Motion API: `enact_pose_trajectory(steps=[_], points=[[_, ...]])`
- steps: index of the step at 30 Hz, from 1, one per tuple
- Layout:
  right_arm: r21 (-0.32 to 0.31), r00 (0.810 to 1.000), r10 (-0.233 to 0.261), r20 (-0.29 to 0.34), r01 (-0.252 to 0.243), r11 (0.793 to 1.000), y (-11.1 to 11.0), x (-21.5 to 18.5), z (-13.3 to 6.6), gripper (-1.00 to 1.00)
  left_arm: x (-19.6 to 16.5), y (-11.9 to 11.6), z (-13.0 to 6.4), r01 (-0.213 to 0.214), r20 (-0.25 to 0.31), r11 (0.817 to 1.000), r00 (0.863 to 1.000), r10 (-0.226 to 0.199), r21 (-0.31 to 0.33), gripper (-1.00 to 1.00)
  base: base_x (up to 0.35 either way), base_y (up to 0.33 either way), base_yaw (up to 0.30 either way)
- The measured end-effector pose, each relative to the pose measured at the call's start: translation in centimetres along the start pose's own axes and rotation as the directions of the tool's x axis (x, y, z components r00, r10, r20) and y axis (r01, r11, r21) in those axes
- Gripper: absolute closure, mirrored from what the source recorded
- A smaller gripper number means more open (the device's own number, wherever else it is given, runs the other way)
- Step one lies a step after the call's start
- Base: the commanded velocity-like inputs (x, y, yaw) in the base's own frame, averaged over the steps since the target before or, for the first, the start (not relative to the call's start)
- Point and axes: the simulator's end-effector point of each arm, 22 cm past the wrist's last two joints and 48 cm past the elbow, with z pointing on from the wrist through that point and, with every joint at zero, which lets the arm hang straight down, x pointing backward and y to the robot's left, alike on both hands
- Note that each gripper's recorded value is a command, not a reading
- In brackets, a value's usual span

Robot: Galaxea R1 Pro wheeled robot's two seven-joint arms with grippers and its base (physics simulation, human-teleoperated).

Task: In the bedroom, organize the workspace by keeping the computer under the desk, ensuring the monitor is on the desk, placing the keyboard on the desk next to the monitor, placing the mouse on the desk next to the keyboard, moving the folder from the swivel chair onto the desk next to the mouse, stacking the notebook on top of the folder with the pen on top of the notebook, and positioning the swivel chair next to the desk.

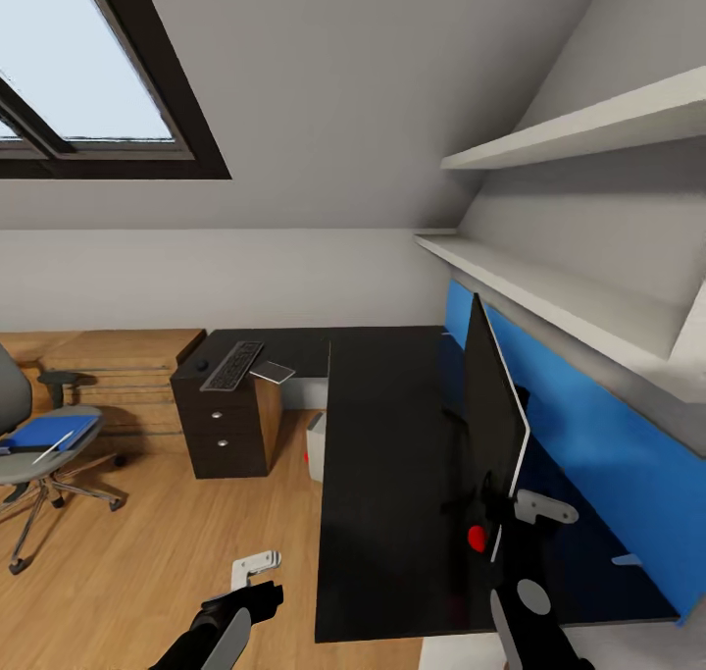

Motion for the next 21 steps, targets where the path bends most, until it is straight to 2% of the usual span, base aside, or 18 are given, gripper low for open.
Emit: enact_pose_trajectory(steps=[16, 21], points=[[-0.001, 1.000, 0.001, 0.002, -0.001, 1.000, 0.05, -0.08, 0.01, -1.00, -0.01, 0.01, 0.01, -0.001, 0.000, 1.000, 1.000, 0.001, 0.000, -1.00, -0.080, -0.155, 0.000], [-0.005, 1.000, 0.001, 0.004, -0.001, 1.000, 0.12, -0.13, 0.02, -1.00, -0.02, 0.00, 0.00, -0.001, 0.000, 1.000, 1.000, 0.001, 0.000, -1.00, -0.026, -0.050, 0.000]])
